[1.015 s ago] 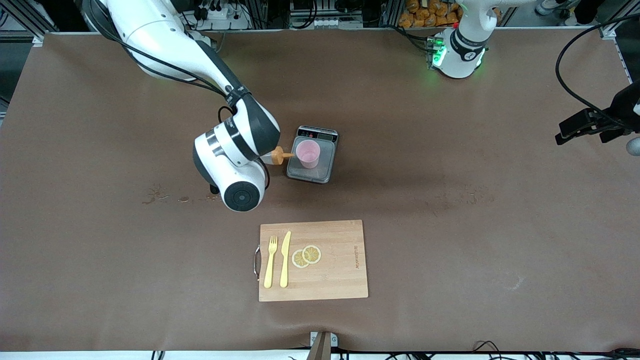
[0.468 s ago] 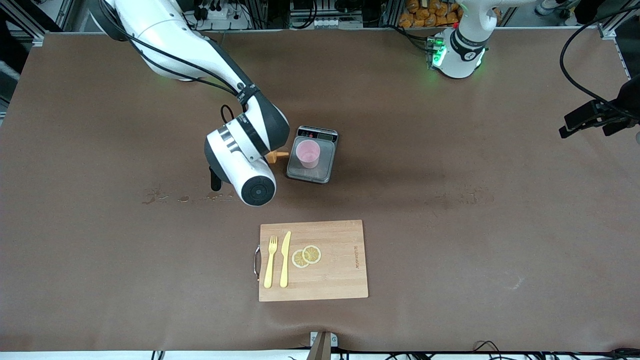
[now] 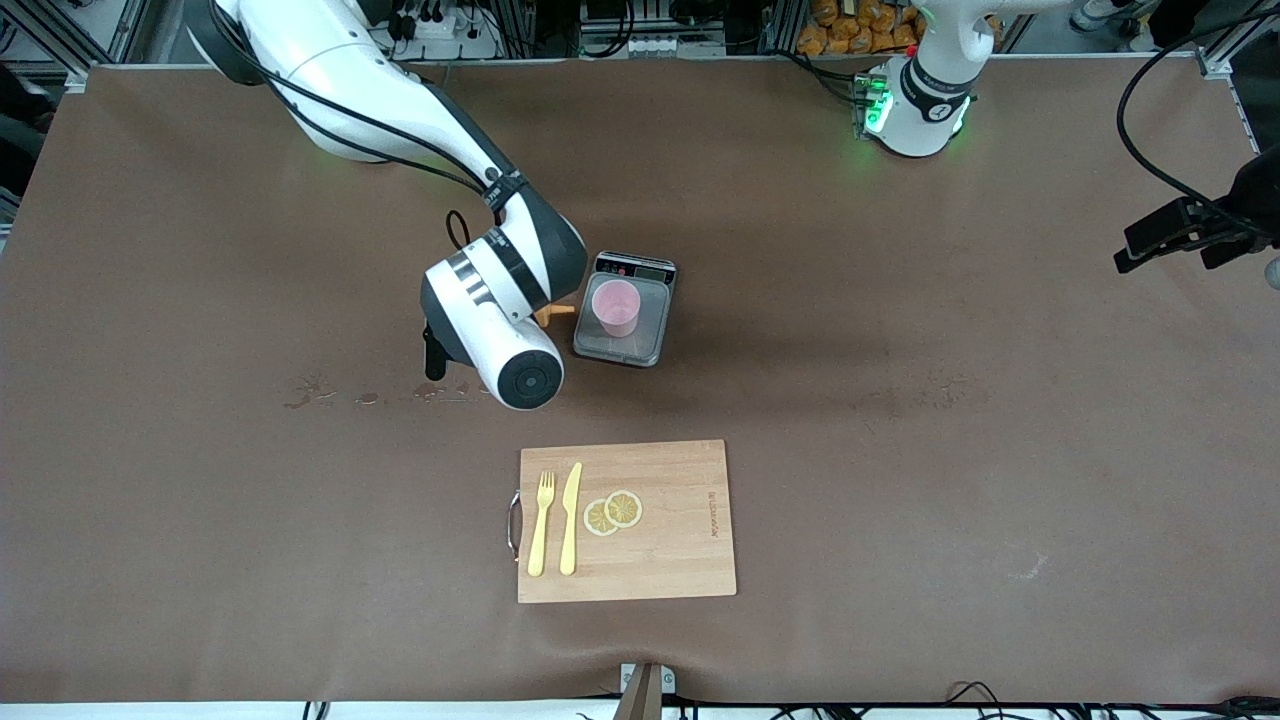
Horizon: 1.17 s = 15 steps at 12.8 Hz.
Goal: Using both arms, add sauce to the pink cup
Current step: 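Tilt the sauce bottle over the pink cup with the right gripper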
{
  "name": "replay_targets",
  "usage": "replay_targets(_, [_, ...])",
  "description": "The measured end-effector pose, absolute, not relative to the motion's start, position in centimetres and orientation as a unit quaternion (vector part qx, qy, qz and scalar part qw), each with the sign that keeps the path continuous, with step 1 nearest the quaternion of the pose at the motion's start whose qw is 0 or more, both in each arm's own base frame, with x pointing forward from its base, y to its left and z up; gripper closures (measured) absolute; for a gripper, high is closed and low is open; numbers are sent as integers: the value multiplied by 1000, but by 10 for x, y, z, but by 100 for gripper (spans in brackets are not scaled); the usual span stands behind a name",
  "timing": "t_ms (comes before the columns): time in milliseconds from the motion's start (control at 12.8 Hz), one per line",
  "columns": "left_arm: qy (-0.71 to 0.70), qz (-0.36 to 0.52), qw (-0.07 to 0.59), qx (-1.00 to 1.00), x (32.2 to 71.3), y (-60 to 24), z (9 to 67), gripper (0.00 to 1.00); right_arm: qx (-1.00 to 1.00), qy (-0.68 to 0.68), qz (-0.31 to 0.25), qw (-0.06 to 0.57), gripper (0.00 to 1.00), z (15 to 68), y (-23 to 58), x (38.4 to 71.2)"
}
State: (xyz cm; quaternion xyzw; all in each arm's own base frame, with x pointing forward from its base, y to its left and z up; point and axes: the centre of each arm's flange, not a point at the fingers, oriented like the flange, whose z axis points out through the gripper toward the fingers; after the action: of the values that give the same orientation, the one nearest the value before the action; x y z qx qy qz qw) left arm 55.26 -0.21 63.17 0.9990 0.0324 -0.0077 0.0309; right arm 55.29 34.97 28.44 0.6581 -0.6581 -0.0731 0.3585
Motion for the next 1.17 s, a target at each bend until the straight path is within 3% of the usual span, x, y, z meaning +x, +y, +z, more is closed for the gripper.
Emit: replay_targets(1171, [21,-9,31,999,544,-1,641,0,654,-651,-62,380,60,286,351,545])
